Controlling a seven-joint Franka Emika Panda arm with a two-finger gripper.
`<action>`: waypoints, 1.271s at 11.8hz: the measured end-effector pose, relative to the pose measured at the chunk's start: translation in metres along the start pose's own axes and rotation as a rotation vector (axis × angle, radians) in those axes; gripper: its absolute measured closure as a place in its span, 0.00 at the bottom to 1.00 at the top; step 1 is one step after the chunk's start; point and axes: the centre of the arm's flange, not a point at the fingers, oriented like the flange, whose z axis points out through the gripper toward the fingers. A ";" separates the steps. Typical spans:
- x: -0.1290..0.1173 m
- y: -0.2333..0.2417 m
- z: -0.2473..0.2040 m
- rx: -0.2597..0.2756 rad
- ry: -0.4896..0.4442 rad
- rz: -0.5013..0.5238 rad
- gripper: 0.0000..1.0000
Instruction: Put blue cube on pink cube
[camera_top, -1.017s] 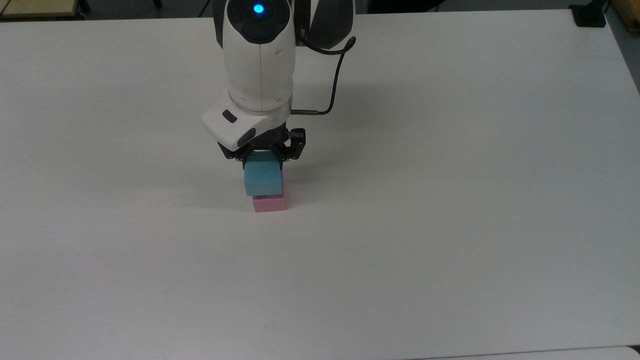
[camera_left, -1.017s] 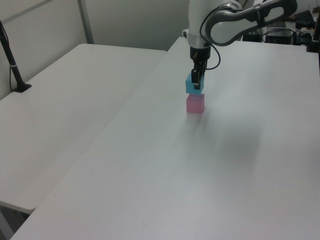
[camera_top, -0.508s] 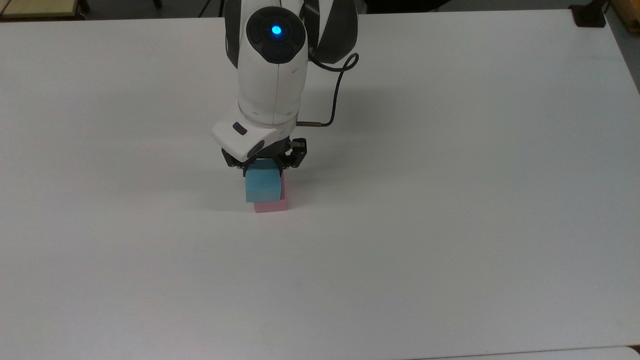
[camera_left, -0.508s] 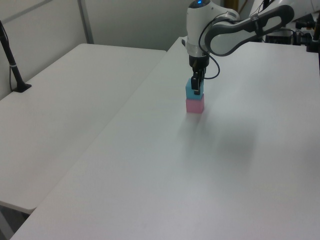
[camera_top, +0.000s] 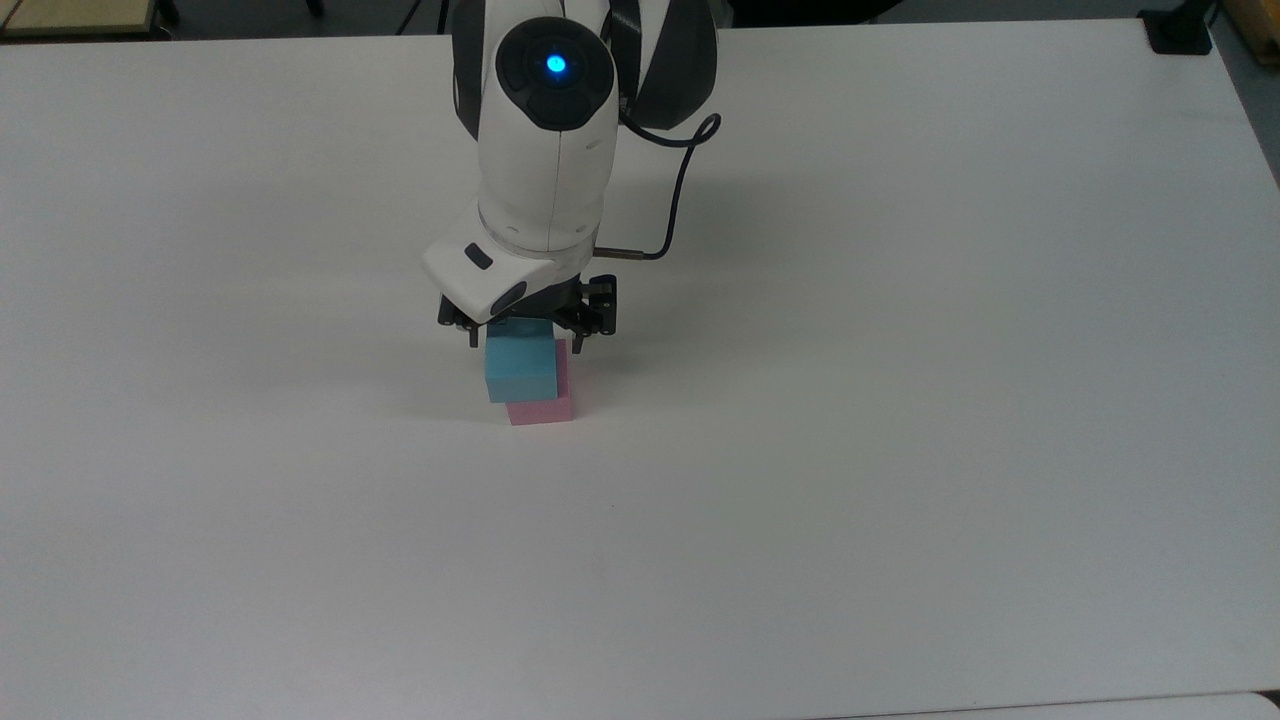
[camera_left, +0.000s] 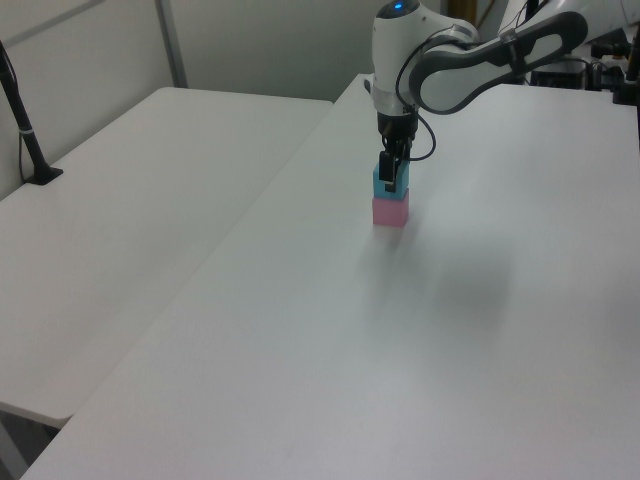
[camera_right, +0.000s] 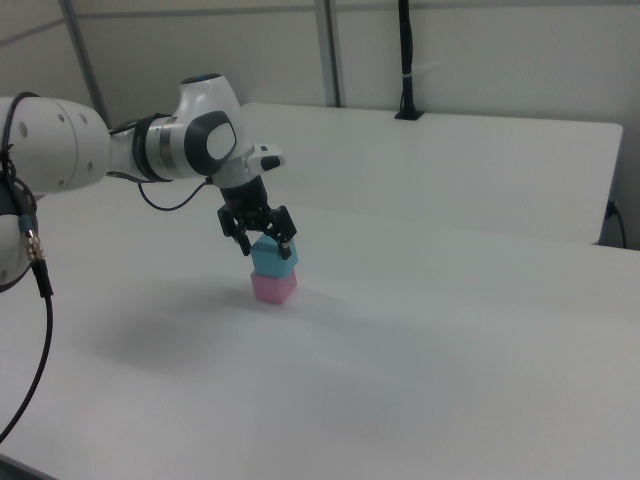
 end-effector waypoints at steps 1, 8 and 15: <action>0.001 0.001 -0.003 0.000 0.006 0.004 0.00; -0.044 0.039 -0.150 -0.004 0.013 0.211 0.00; -0.124 0.126 -0.253 0.077 0.007 0.292 0.00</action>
